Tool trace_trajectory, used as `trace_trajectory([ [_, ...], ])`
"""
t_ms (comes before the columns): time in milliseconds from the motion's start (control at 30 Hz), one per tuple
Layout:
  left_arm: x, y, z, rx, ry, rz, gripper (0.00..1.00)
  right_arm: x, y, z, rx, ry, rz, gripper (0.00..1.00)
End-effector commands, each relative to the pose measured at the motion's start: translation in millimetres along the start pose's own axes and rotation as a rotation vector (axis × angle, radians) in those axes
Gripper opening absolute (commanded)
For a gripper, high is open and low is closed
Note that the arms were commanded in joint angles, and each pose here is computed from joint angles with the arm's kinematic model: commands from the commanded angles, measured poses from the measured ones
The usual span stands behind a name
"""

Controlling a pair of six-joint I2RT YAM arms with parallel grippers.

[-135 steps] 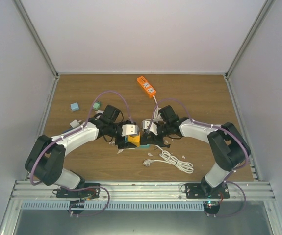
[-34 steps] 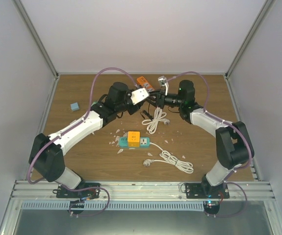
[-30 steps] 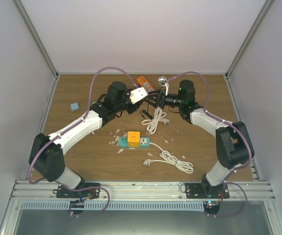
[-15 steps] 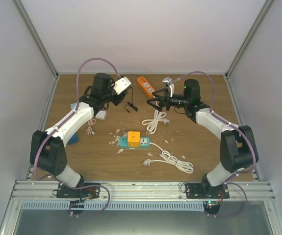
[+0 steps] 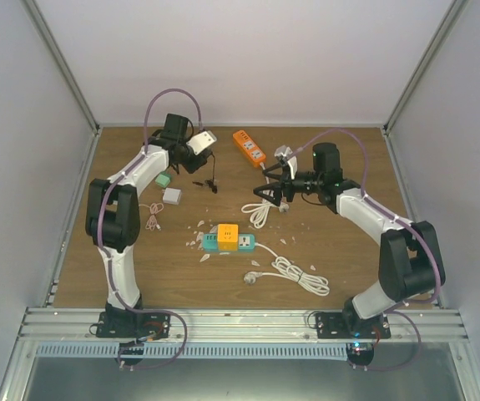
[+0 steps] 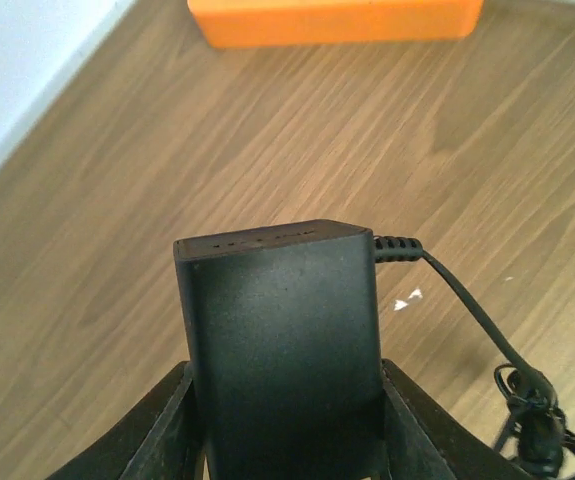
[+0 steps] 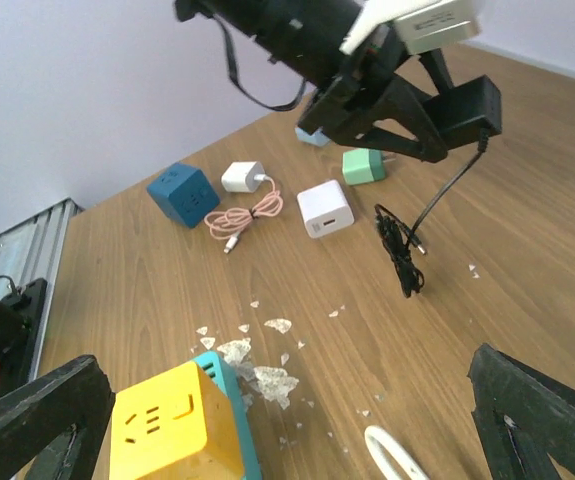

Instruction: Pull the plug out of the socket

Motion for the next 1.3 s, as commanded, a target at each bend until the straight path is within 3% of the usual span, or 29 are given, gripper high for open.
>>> trace_trajectory([
  [0, 24, -16, 2, 0.013, 0.032, 0.016, 0.11, 4, 5, -4, 0.008, 0.028, 0.005, 0.98],
  [267, 80, -57, -17, 0.072, 0.118, 0.075, 0.12, 6, 6, -8, 0.028, 0.026, 0.003, 0.98],
  [600, 136, -68, -71, 0.136, 0.225, 0.149, 0.13, 8, 4, -18, 0.054, 0.032, 0.027, 0.96],
  [1000, 141, -59, -116, 0.234, 0.280, 0.073, 0.27, 20, -17, -44, 0.164, 0.153, 0.083, 0.93],
  [1067, 143, -54, -118, 0.238, 0.289, 0.072, 0.32, 23, -20, -47, 0.178, 0.168, 0.098, 0.93],
  [1267, 145, -29, -112, 0.202, 0.292, 0.055, 0.66, 33, -34, -56, 0.244, 0.229, 0.149, 0.93],
])
Point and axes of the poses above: each gripper's point midway between its finger pads, its own y axis back along the fingers, its own x axis along the line the jaws close on, z = x × y, the point moved 4 cm from there along y, back along the fingers, and after that the axes turned 7 degrees about y, right-handed, at the moved point
